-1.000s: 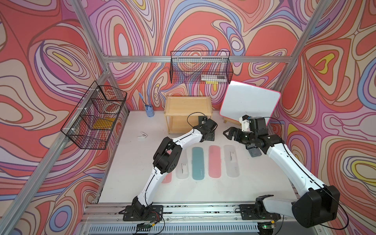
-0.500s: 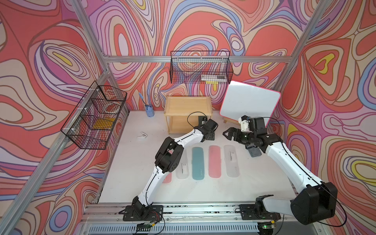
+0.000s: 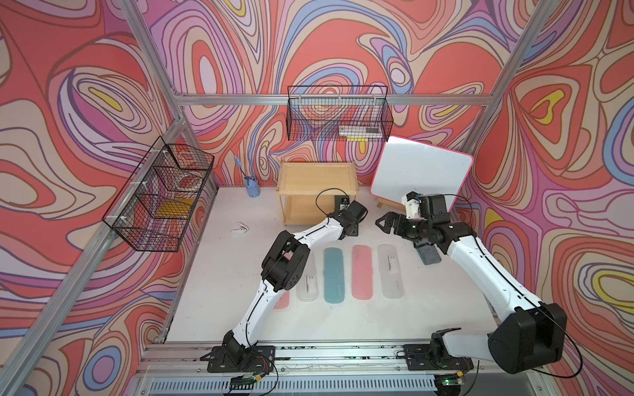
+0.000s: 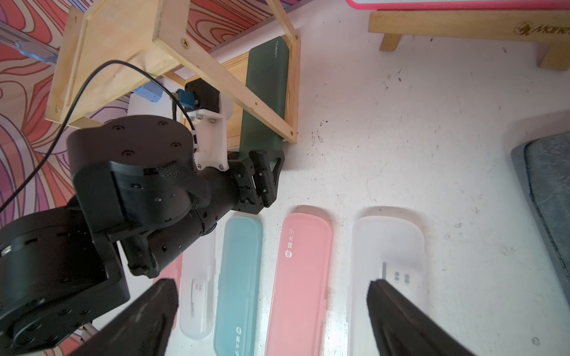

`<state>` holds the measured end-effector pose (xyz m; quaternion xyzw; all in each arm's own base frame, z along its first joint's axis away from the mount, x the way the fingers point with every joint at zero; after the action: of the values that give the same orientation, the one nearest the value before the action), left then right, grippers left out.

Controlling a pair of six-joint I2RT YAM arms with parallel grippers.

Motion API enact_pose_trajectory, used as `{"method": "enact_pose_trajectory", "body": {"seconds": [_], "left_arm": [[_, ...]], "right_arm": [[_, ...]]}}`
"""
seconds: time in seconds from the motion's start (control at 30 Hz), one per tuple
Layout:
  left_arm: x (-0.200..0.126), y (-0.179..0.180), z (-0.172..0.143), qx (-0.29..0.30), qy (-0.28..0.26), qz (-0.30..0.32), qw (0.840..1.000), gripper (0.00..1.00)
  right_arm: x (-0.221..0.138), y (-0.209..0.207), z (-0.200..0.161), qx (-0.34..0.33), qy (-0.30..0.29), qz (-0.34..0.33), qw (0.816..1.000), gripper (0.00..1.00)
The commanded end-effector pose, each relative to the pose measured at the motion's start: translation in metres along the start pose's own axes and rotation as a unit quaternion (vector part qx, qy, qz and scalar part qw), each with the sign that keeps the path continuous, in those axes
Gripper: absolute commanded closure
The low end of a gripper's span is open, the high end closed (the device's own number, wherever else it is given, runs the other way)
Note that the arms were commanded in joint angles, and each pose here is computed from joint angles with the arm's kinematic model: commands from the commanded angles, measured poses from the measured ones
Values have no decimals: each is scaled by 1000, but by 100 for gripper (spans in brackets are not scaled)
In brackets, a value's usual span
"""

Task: Remove the pencil cases from the shelf
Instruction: Pick up the pencil case from the shelf.

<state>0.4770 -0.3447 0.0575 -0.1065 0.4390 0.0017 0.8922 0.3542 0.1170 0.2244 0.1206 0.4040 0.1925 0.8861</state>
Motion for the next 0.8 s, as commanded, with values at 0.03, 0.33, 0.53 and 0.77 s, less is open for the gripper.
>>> {"method": "enact_pose_trajectory", "body": {"seconds": [0.03,0.33,0.53,0.77], "left_arm": [[-1,18,-5,-6,-1,17,1000,34],[-22,35,-15,-10,0,12,1000,37],[-51,39,-25,-5,5,-10,1000,40],[-89,53,-32,-7,8,-28,1000,43]], "right_arm": [[-7,0,-1,-4,-1,-2,1000,2],[-12,1,-1,-1,-6,-1,1000,2],[-14,5,-2,5,-9,10,1000,2],[-16,10,-4,17,-15,27,999,2]]}}
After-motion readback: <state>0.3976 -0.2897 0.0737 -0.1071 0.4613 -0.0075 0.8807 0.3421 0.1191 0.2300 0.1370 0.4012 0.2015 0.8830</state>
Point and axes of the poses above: each gripper's point midway between its finger pads, its own x axis out along the fingers, its own y axis along the line the jaws close on, z = x × y, the point moved 1 cm from there along -x, back along the fingers, and after that the axes turned 12 degrees about -x, right-handed, at the moved point
